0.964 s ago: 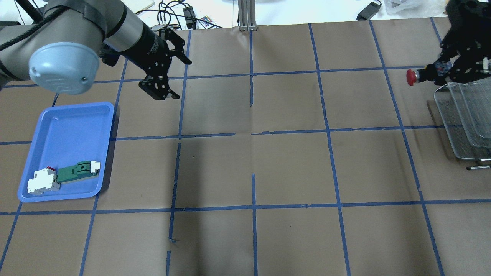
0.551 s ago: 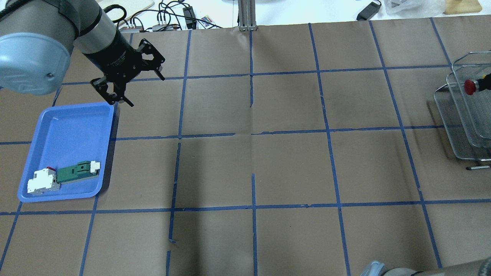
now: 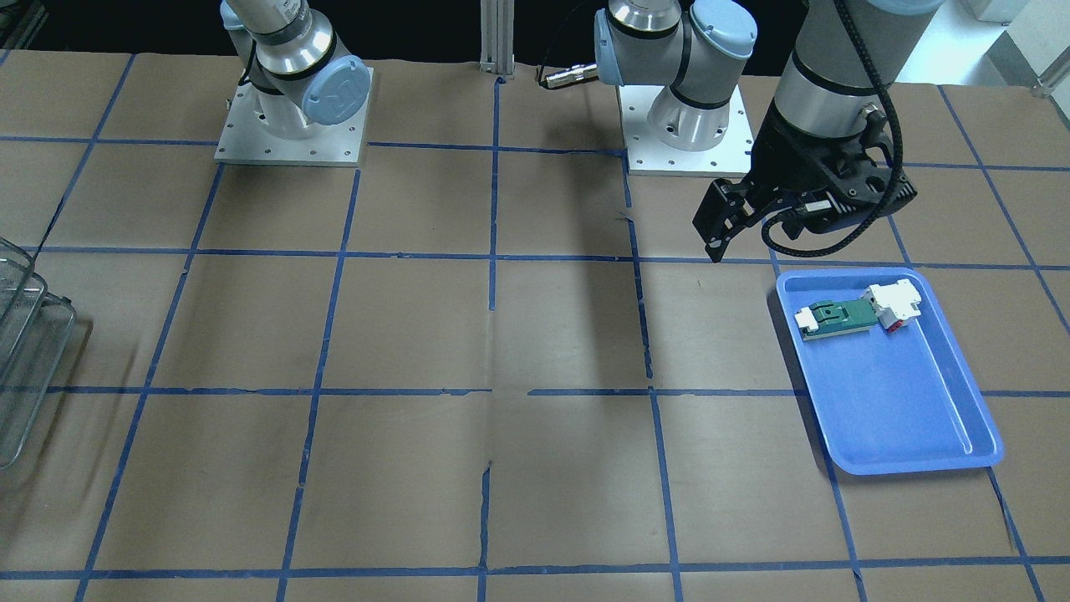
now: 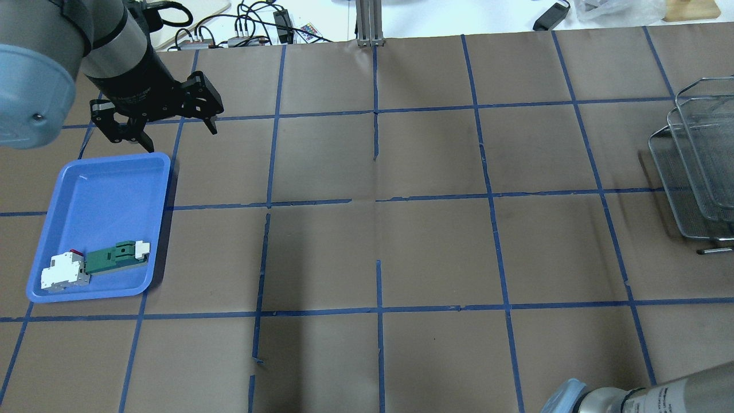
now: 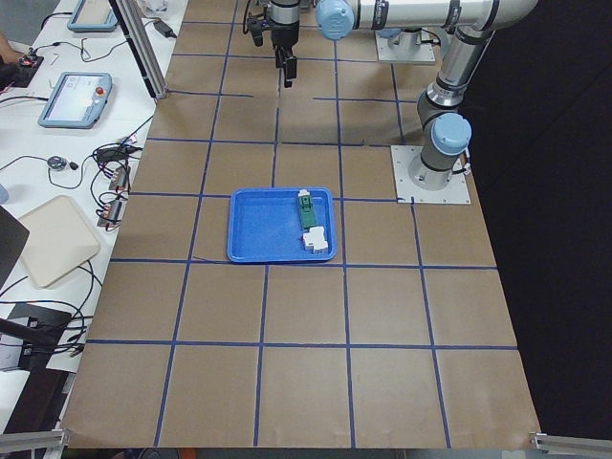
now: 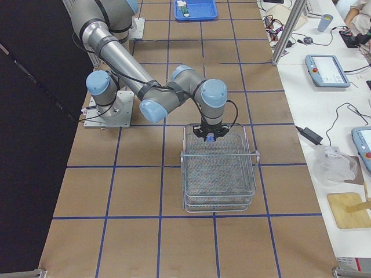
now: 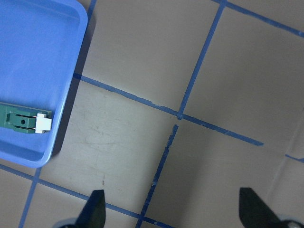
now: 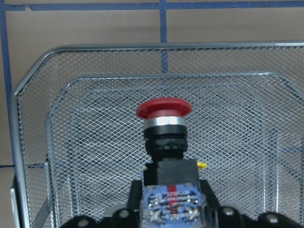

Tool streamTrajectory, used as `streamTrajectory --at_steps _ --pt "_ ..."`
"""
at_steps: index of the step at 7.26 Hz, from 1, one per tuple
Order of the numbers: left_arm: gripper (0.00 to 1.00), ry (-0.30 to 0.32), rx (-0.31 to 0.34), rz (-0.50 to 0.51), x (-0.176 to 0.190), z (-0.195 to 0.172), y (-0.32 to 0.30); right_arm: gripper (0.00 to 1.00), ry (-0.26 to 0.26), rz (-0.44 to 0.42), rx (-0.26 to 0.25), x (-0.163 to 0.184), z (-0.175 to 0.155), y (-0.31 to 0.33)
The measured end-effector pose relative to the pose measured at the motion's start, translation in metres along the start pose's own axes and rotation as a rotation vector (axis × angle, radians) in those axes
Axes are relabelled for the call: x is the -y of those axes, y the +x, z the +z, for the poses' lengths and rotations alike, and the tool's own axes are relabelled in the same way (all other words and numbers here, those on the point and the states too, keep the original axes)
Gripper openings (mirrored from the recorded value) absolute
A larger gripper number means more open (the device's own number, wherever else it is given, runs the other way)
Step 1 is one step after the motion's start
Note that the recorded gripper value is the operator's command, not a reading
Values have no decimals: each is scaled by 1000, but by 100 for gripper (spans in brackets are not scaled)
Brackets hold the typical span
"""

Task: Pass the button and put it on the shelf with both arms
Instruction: 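Move the button into the mesh basket with the right gripper while the left gripper withdraws, then open the right gripper to release the button into the basket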

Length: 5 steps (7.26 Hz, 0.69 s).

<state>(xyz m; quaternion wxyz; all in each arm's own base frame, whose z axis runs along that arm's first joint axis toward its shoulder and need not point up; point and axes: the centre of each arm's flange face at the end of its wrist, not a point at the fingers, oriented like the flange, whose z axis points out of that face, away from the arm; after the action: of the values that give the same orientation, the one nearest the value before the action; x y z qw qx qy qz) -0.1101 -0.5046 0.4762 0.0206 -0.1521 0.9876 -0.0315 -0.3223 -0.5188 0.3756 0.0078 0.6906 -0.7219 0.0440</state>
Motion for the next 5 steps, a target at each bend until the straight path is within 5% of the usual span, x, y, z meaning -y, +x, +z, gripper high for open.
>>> streamTrajectory --at_steps 1,5 --pt "100 6 -1 27 -2 -1 0 100 4 30 3 2 1 0" --pt "100 -4 -1 118 -14 -7 -4 100 -12 116 -7 42 -17 9"
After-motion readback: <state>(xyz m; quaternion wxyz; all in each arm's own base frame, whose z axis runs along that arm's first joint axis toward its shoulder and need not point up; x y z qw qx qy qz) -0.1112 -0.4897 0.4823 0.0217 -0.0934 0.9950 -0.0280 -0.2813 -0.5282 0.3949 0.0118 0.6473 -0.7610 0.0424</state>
